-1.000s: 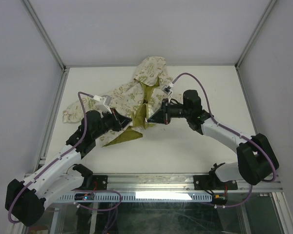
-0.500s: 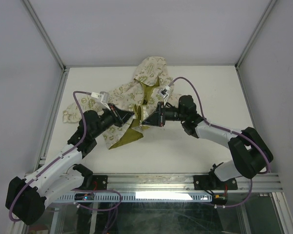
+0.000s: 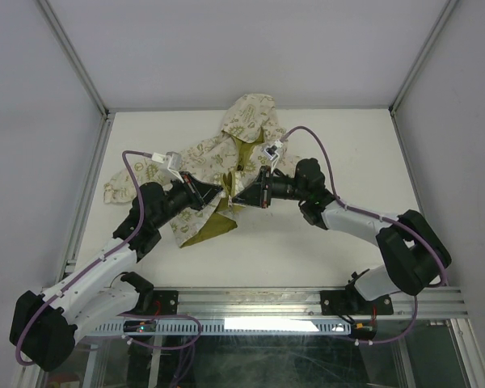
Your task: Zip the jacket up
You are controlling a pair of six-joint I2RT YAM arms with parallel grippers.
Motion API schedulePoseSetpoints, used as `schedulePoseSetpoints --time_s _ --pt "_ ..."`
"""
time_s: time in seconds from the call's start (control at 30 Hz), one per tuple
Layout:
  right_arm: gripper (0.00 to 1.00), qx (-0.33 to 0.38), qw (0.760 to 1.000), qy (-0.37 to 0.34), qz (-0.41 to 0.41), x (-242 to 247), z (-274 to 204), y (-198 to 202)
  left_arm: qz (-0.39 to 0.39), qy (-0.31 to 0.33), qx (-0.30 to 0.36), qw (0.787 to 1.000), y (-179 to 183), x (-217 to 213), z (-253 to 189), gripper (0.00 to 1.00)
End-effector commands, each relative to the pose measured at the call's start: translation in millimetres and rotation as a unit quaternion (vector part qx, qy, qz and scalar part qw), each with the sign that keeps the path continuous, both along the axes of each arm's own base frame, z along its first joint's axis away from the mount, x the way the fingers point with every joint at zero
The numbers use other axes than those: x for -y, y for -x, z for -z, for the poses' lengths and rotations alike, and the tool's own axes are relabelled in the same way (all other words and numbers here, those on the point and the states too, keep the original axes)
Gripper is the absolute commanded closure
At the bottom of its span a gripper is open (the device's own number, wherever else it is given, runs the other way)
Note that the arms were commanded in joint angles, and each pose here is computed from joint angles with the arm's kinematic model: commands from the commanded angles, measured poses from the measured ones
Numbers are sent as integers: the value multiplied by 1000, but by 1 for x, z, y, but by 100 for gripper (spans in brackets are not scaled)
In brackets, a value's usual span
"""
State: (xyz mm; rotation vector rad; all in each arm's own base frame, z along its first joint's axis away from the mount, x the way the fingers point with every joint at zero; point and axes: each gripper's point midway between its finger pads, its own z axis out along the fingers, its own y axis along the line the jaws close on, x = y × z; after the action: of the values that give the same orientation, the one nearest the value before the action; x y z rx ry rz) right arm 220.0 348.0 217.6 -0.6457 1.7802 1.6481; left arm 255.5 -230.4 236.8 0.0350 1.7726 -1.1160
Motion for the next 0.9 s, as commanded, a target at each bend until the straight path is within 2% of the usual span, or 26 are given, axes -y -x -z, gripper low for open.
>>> schedulePoseSetpoints --time_s 0.0,0.87 --pt "100 25 999 -23 -1 -5 -13 1 3 25 31 999 -1 4 -22 100" --pt "100 44 998 -39 13 -3 -24 0 -1 23 8 1000 0 3 -13 100"
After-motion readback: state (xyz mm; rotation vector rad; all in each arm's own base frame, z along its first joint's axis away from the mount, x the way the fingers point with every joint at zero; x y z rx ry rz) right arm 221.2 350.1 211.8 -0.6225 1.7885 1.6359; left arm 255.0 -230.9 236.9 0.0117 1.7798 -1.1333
